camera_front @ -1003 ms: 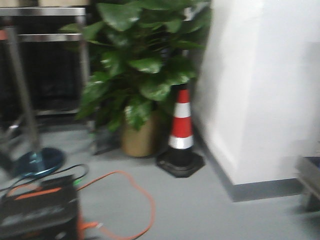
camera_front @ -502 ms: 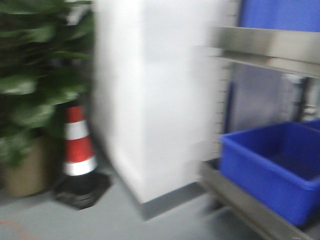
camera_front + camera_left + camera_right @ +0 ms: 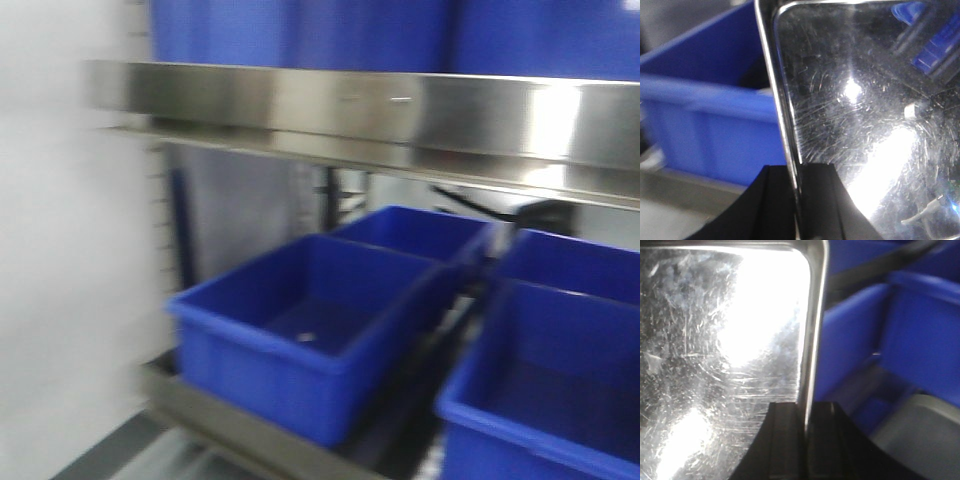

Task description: Stack silver trays without gaps

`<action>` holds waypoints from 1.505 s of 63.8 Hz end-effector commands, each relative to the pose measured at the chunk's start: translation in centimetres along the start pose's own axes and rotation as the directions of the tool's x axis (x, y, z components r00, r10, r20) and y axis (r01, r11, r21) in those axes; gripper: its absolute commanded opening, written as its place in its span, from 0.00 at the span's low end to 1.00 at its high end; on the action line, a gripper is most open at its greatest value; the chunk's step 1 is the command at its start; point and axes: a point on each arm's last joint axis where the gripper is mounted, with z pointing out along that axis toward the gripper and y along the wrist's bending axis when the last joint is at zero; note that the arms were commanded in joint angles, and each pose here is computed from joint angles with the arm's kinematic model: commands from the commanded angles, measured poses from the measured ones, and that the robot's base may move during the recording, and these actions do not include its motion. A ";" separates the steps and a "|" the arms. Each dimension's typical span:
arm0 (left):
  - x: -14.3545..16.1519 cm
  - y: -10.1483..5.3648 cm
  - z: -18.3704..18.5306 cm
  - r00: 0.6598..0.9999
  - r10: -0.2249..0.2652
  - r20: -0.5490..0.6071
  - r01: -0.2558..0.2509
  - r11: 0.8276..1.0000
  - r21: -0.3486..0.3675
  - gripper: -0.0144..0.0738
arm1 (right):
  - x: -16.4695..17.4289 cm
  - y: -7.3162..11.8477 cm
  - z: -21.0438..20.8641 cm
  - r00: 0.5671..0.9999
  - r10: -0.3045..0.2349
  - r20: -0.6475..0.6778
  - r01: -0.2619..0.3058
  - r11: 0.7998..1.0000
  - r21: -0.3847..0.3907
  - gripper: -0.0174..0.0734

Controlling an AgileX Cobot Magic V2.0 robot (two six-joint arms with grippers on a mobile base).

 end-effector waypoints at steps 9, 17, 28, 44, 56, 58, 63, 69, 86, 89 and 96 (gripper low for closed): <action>-0.9 -0.2 -0.7 0.998 -0.004 0.058 0.002 1.000 0.026 0.16 | -1.0 0.5 -0.7 0.997 -0.016 0.073 0.017 1.000 -0.015 0.10; -0.9 -0.2 -0.7 0.998 -0.004 0.058 0.002 1.000 0.026 0.16 | -1.0 0.5 -0.7 0.997 -0.016 0.073 0.017 1.000 -0.015 0.10; -0.9 -0.2 -0.7 0.998 -0.004 0.058 0.002 1.000 0.026 0.16 | -1.0 0.5 -0.7 0.997 -0.016 0.073 0.017 1.000 -0.015 0.10; -0.9 -0.2 -0.7 0.998 -0.004 0.058 0.002 1.000 0.026 0.16 | -1.0 0.5 -0.7 0.997 -0.016 0.073 0.017 1.000 -0.015 0.10; -0.9 -0.2 -0.7 0.998 -0.004 0.058 0.002 1.000 0.026 0.16 | -1.0 0.5 -0.7 0.997 -0.016 0.073 0.017 1.000 -0.015 0.10; -0.9 -0.2 -0.7 0.998 -0.004 0.058 0.002 1.000 0.026 0.16 | -1.0 0.5 -0.7 0.997 -0.016 0.073 0.017 1.000 -0.015 0.10; -0.9 -0.2 -0.7 0.998 -0.004 0.058 0.002 1.000 0.026 0.16 | -1.0 0.5 -0.7 0.997 -0.016 0.073 0.017 1.000 -0.015 0.10; -0.9 -0.2 -0.7 0.998 -0.004 0.058 0.002 1.000 0.026 0.16 | -1.0 0.5 -0.7 0.997 -0.016 0.073 0.017 1.000 -0.015 0.10; -0.9 -0.2 -0.7 0.998 -0.004 0.058 0.002 1.000 0.026 0.16 | -1.0 0.5 -0.7 0.997 -0.016 0.073 0.017 1.000 -0.015 0.10; -0.9 -0.2 -0.7 0.998 -0.004 0.058 0.002 1.000 0.026 0.16 | -1.0 0.5 -0.7 0.997 -0.016 0.073 0.017 1.000 -0.015 0.10; -0.9 -0.2 -0.7 0.998 -0.004 0.058 0.002 1.000 0.026 0.16 | -1.0 0.5 -0.7 0.997 -0.016 0.073 0.017 1.000 -0.015 0.10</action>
